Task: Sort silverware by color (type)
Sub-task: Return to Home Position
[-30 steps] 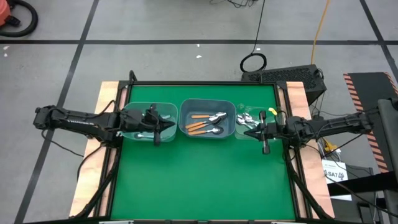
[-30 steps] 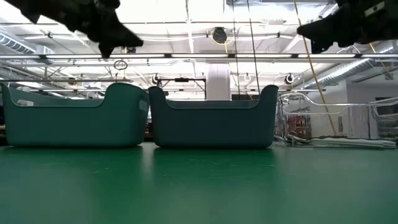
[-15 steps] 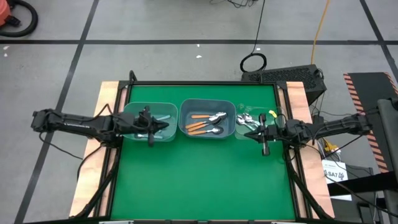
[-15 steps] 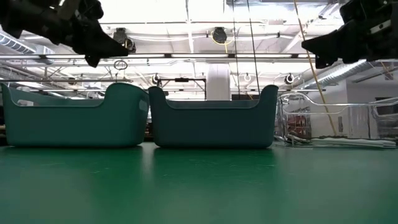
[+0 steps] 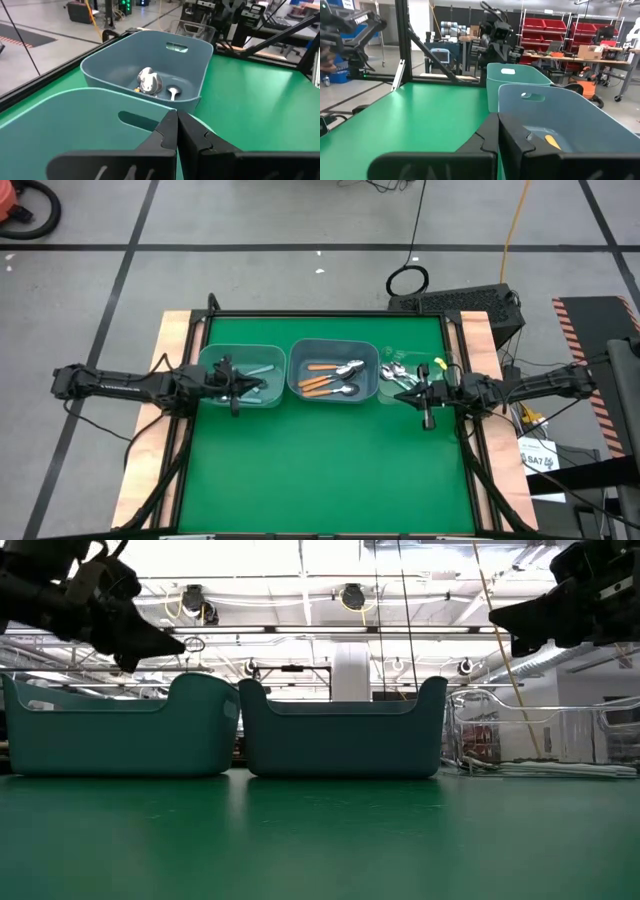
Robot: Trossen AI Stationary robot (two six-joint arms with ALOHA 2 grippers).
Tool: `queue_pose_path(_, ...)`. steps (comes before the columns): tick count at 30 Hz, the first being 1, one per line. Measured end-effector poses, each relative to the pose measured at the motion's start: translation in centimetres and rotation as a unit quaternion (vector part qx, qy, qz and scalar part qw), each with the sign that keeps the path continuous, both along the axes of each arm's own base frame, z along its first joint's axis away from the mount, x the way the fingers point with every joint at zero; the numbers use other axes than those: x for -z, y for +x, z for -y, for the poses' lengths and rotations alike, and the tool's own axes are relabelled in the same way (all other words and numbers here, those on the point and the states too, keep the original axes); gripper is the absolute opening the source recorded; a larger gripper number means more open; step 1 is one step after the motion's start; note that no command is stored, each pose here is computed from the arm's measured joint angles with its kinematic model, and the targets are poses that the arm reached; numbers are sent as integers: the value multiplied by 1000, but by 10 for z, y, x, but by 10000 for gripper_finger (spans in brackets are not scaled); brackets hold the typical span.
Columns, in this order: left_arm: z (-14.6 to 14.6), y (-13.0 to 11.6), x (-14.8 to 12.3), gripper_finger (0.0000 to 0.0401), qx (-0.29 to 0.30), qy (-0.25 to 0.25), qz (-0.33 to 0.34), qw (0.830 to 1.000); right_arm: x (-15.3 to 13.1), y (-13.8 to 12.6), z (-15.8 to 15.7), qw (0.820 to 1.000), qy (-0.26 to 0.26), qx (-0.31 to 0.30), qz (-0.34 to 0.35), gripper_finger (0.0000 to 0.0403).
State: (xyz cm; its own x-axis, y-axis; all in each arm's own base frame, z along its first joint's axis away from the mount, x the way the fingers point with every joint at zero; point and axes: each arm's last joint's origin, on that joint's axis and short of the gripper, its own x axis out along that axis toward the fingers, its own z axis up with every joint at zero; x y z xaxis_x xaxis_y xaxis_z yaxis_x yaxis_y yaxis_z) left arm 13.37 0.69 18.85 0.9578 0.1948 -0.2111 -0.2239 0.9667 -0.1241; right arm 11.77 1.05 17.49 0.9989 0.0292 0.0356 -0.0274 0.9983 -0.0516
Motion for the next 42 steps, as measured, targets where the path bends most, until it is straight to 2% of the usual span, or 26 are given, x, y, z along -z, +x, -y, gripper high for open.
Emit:
queue_pose_path(11,2,-17,6,1,29,5,109,994,1,0,2,1000,9,8,-6,0)
queue_pose_path(23,2,-34,5,1,31,24,189,981,6,-2,3,1000,7,13,-28,0)
queue_pose_path(30,2,-38,7,1,25,31,185,982,2,-9,4,1000,2,24,-8,0)
queue_pose_path(34,1,-38,10,1,16,14,169,985,1,-13,5,1000,4,23,2,0)
queue_pose_path(37,1,-37,18,2,12,8,129,992,2,-15,5,1000,11,23,-1,0)
queue_pose_path(42,1,-36,18,13,11,17,100,995,4,-15,5,999,22,22,-14,0)
